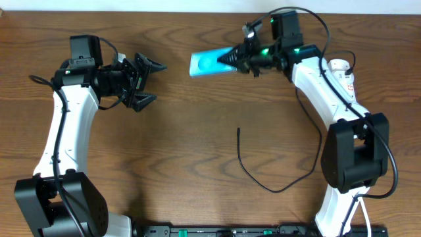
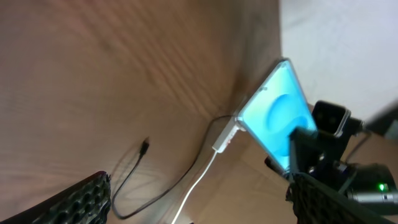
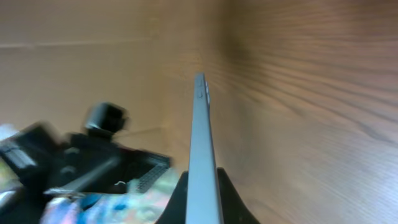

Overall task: Plug charger to phone and switch on socket
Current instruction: 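Open the left gripper and pull the phone away with the right gripper, then regrasp the phone's bottom with the left gripper, holding it between both grippers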

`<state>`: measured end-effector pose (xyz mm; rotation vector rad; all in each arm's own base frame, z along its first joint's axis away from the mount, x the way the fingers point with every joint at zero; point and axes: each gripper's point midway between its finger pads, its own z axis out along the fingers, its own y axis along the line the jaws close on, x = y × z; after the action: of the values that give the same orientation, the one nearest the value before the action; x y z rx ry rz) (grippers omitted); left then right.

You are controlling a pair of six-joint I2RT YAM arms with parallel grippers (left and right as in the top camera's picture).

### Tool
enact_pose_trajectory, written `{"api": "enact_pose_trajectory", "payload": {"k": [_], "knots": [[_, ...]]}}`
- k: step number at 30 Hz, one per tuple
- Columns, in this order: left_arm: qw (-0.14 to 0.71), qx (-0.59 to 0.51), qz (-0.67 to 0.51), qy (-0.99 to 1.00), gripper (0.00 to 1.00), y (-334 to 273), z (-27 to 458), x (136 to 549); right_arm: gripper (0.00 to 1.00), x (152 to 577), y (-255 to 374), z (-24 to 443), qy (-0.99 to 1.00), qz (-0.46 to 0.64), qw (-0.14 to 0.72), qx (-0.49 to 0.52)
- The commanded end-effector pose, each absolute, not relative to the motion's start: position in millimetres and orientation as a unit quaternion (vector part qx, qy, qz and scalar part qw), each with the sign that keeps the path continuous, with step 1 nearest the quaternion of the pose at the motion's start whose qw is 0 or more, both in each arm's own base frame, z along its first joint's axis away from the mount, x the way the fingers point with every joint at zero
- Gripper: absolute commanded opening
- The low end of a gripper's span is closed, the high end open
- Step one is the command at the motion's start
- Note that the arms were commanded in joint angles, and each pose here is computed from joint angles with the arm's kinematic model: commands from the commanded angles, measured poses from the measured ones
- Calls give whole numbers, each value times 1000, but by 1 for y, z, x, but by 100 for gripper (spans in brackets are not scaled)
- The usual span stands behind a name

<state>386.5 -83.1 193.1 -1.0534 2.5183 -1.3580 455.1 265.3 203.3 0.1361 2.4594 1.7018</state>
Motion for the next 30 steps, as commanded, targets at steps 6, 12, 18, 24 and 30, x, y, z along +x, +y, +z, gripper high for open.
{"api": "enact_pose_trajectory", "payload": {"k": [6,12,18,24,30], "knots": [[56,-303,-477,824,92,-90,203,389,1,440,268,191,758,641,-25,118],[64,-298,-479,823,92,-90,205,392,1,440,257,169,720,666,-22,192],[75,-290,-482,823,92,-91,208,396,1,446,256,184,673,699,-10,241],[81,-277,-478,829,92,-100,208,398,1,446,275,192,648,712,-11,270],[96,-261,-480,832,92,-112,212,404,1,438,301,194,641,714,-18,282]]}}
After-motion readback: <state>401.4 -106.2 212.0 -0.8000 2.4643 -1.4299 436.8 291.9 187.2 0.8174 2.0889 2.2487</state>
